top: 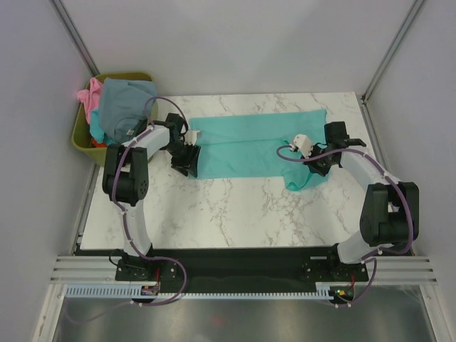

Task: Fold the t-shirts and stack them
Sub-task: Fold the tshirt

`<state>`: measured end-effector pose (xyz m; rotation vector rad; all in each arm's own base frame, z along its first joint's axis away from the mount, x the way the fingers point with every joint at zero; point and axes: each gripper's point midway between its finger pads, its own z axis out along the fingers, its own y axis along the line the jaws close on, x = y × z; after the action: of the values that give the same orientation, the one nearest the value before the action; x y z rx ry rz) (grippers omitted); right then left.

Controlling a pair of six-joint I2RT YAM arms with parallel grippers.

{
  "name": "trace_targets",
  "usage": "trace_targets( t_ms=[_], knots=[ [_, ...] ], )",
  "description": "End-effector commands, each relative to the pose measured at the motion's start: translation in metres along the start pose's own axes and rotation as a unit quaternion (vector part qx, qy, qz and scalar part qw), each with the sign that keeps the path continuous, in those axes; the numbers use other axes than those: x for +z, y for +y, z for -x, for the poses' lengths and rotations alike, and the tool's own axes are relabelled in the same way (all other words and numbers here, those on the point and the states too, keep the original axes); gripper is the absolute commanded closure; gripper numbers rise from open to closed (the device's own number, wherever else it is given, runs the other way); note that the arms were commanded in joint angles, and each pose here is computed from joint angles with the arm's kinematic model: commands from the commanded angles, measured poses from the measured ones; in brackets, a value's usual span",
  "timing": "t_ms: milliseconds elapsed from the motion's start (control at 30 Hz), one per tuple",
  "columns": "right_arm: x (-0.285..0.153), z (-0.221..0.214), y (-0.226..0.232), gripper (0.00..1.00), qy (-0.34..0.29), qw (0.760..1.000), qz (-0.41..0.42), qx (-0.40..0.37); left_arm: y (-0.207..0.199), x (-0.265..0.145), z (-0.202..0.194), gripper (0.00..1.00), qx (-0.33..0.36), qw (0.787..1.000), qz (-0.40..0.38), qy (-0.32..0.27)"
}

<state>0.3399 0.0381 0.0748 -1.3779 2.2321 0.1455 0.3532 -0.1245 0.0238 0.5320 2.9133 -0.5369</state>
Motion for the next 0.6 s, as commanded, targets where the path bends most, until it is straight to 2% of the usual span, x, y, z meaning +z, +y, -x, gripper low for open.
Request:
trace_targets(
  t_ms=[0,67,100,133,233,400,433,467,567],
  knots=[
    [-0.004,0.013,-0.012,1.0,-0.013,1.0,-0.016,-0.004,0.004,-0.002,0.015,0.47,0.0,1.0,0.009,-0.018],
    [-0.003,0.011,-0.012,1.0,-0.012,1.0,-0.015,-0.004,0.003,-0.003,0.013,0.53,0.001,1.0,0.006,-0.017],
    [-0.003,0.011,-0.012,1.0,-0.012,1.0,-0.015,-0.004,0.002,-0.005,0.013,0.65,0.003,1.0,0.004,-0.019],
    [-0.002,0.01,-0.01,1.0,-0.011,1.0,-0.012,-0.002,0.001,-0.004,0.01,0.69,0.003,1.0,0.002,-0.016],
    [-0.001,0.011,-0.012,1.0,-0.012,1.0,-0.014,0.001,-0.003,-0.009,0.007,0.76,0.004,1.0,-0.003,-0.019],
    [-0.001,0.016,-0.017,1.0,-0.019,1.0,-0.022,0.01,-0.006,-0.015,0.006,0.76,0.007,1.0,-0.002,-0.026],
    [-0.001,0.016,-0.019,1.0,-0.018,0.999,-0.026,0.014,-0.004,-0.019,0.009,0.81,0.016,0.999,0.005,-0.031],
    [-0.002,0.017,-0.022,1.0,-0.022,0.999,-0.034,0.021,-0.004,-0.024,0.01,0.98,0.019,0.999,0.008,-0.031],
    [-0.009,0.024,-0.034,1.0,-0.032,0.997,-0.06,0.034,-0.002,-0.042,0.025,0.98,0.033,0.998,0.021,-0.053]
  ],
)
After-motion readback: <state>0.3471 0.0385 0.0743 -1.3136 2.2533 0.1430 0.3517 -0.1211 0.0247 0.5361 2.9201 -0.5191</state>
